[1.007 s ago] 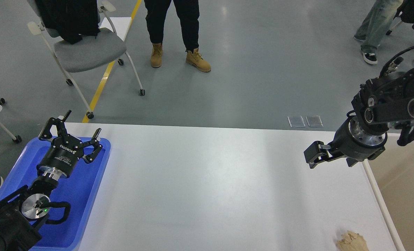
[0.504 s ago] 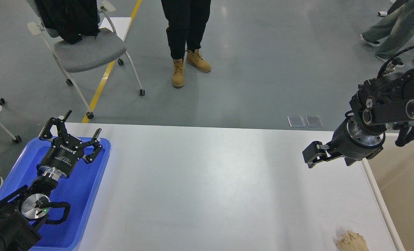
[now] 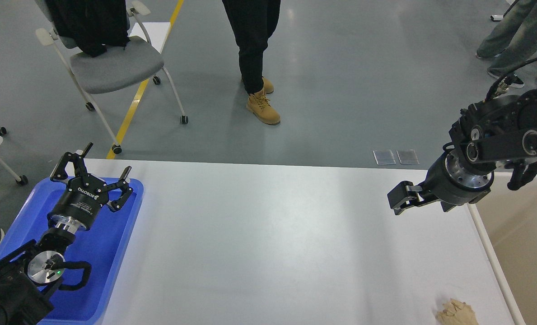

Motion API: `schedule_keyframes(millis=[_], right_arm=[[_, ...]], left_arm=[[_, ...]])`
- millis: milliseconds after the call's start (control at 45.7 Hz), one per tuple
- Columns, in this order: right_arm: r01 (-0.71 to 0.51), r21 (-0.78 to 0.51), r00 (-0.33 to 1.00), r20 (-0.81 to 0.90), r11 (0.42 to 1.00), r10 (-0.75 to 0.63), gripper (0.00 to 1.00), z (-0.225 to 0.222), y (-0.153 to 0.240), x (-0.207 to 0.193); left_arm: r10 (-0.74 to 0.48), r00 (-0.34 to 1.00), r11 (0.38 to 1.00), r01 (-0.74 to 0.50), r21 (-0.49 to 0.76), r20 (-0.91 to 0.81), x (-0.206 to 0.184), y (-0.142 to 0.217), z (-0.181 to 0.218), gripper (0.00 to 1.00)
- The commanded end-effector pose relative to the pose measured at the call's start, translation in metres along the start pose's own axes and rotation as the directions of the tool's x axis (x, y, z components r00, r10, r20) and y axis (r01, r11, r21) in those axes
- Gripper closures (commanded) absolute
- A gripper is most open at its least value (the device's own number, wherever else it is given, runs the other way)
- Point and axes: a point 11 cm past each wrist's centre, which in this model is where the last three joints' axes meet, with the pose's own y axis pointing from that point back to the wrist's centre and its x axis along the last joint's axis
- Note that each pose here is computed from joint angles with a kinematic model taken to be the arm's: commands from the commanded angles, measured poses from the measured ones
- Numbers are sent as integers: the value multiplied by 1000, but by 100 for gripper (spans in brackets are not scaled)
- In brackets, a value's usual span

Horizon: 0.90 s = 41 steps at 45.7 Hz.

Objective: Tidy desktop
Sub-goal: 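Move the right gripper down toward the tan crumpled object near the table edge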

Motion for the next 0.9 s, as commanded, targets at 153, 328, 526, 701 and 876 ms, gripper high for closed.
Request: schedule_keyframes(millis=[153,328,526,701,876], right_arm=[[2,-10,999,50,1000,-2,0,30,-11,-14],[0,-26,996,90,1000,2,0,61,-16,-30],[6,-50,994,106,999,-1,0,100,-12,-52],[13,-50,995,99,999,-8,0,129,-6,-74],[27,-36,992,128,999,-22,0,147,-3,-97]], left_arm=[[0,1000,1000,0,0,-2,0,0,-1,1],[0,1000,1000,0,0,-2,0,0,-1,1],[0,1000,1000,0,0,-2,0,0,-1,1],[0,1000,1000,0,0,-2,0,0,-1,1],[0,1000,1000,0,0,0,0,0,0,1]])
